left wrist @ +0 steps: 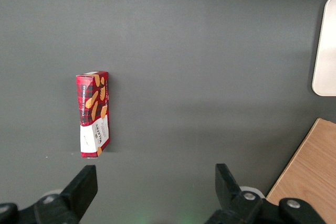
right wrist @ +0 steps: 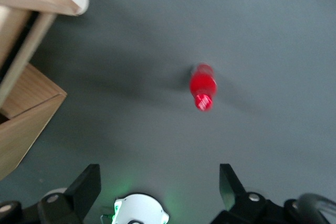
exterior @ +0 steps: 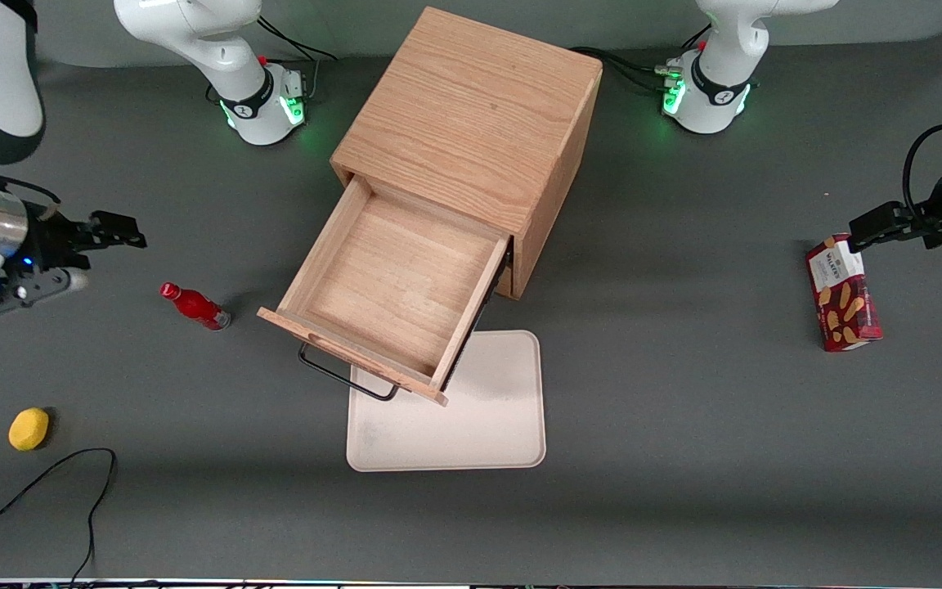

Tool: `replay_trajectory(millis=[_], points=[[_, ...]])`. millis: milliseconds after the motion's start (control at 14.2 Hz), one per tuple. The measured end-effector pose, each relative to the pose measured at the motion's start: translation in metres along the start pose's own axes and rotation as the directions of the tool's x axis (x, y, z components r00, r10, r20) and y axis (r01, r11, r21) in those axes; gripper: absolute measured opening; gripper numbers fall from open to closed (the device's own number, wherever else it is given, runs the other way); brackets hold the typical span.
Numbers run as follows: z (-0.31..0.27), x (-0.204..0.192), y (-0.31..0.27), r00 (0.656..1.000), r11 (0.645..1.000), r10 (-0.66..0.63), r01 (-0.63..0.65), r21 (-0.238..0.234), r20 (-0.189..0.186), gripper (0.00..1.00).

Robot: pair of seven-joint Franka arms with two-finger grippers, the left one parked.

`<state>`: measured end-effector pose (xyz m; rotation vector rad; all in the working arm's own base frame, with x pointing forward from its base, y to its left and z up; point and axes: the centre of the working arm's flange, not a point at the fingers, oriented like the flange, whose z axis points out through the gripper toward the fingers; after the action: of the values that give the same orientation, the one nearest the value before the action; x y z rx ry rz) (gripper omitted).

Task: Open upper drawer

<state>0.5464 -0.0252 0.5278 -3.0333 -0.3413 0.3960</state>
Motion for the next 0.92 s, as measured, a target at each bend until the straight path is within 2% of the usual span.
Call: replay_trajectory(millis=[141,352,564,916], points=[[0.004,-0.010,-0.002,0.990,0.990,0.138,-0.138,-0.030,0.018,1.00],[0.002,-0.009,-0.009,0.953,0.952,0.302,-0.301,-0.047,0.008,1.00],[-0.008,-0.014,-0.008,0.950,0.949,0.311,-0.312,-0.041,-0.013,1.00],[-0.041,-0.046,-0.015,0.964,0.968,0.248,-0.250,-0.022,-0.093,1.00]])
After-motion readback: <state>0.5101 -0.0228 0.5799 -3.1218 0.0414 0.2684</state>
